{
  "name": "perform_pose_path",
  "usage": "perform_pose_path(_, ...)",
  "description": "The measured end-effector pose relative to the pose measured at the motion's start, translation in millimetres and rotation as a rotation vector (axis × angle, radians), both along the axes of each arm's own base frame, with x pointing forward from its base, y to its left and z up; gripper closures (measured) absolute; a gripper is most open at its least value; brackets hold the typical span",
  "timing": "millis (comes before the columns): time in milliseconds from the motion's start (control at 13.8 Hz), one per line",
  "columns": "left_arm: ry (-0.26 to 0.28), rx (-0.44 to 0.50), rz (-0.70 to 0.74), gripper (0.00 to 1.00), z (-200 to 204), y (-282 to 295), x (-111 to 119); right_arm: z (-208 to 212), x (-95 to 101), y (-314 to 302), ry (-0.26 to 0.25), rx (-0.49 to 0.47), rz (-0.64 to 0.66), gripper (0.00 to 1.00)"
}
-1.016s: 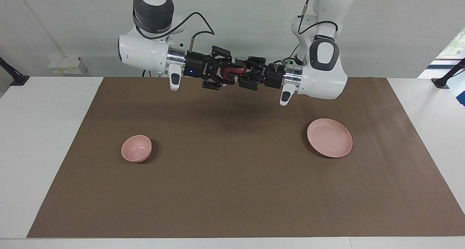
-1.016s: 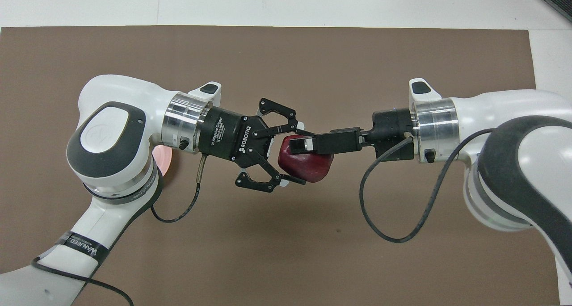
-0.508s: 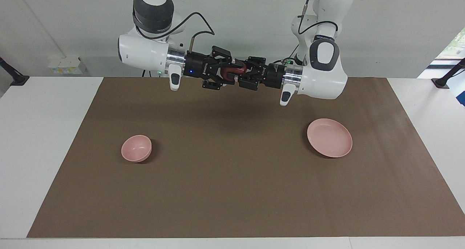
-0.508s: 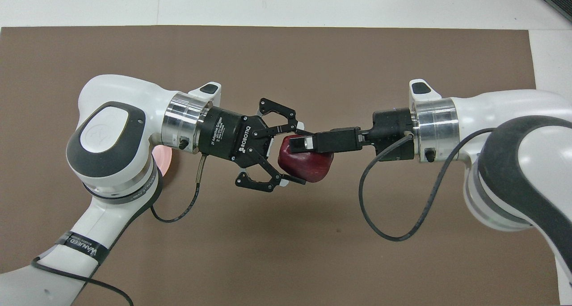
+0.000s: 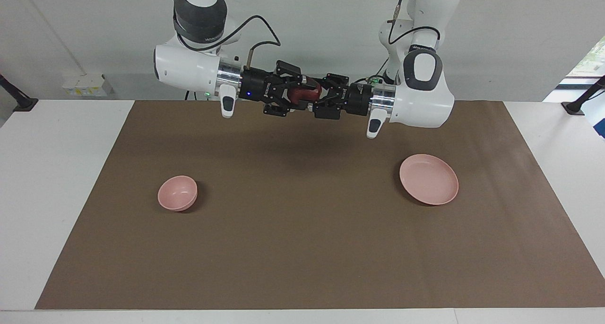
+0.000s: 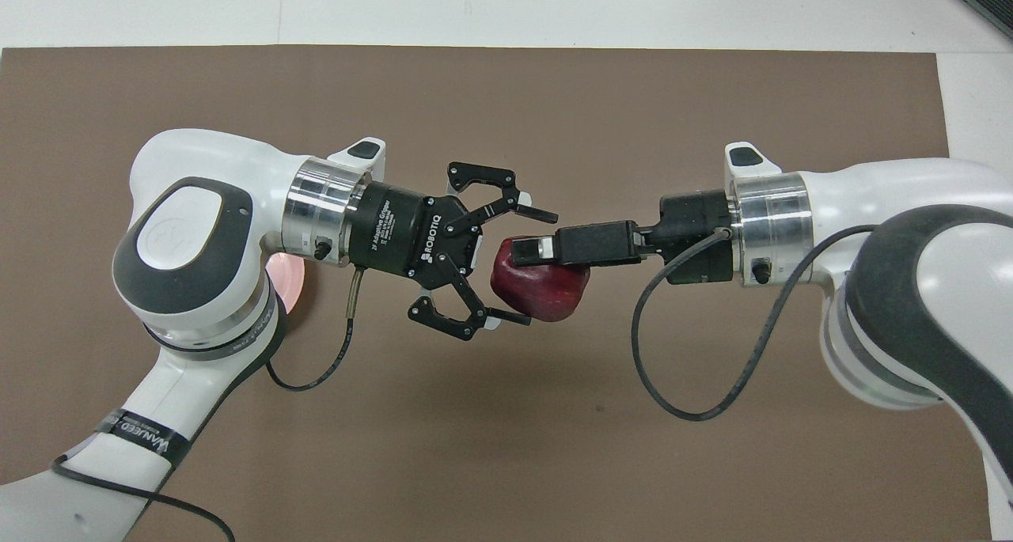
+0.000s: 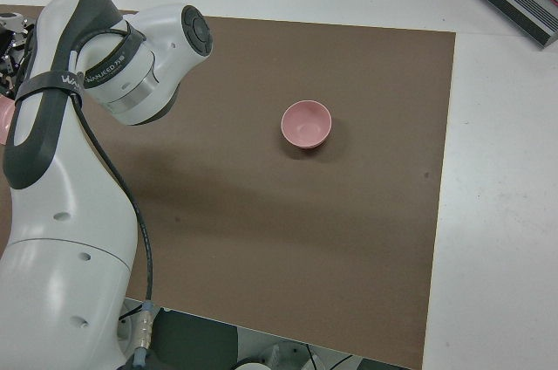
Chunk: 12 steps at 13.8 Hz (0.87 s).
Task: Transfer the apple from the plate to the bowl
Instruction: 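Carry the apple toward the bowl while the left gripper withdraws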
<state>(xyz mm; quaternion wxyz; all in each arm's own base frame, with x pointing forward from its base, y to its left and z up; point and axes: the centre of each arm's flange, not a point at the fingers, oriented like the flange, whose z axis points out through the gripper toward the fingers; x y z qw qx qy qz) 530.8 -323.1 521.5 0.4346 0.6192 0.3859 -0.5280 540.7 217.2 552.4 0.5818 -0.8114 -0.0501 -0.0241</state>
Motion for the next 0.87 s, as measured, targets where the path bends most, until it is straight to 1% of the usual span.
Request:
perform_pose_path(145,-0.019,0.024,-0.008,0.00,1,1,1,5,3.1,-6,-0.011,-0.022,-0.006,0.30)
perform_pose_path(435,-0.059,0.089,-0.009,0.00,-2,9,5,7,12.4,-35,-0.049,-0.127,-0.020,0.30)
perform_pose_path(653,-0.137,0.186,-0.045,0.00,1,16,7,12,19.6,-70,-0.082,-0.241,-0.017,0.30)
perform_pose_path(871,-0.196,0.263,-0.073,0.00,4,21,9,9,23.0,-110,-0.086,-0.367,-0.006,0.30)
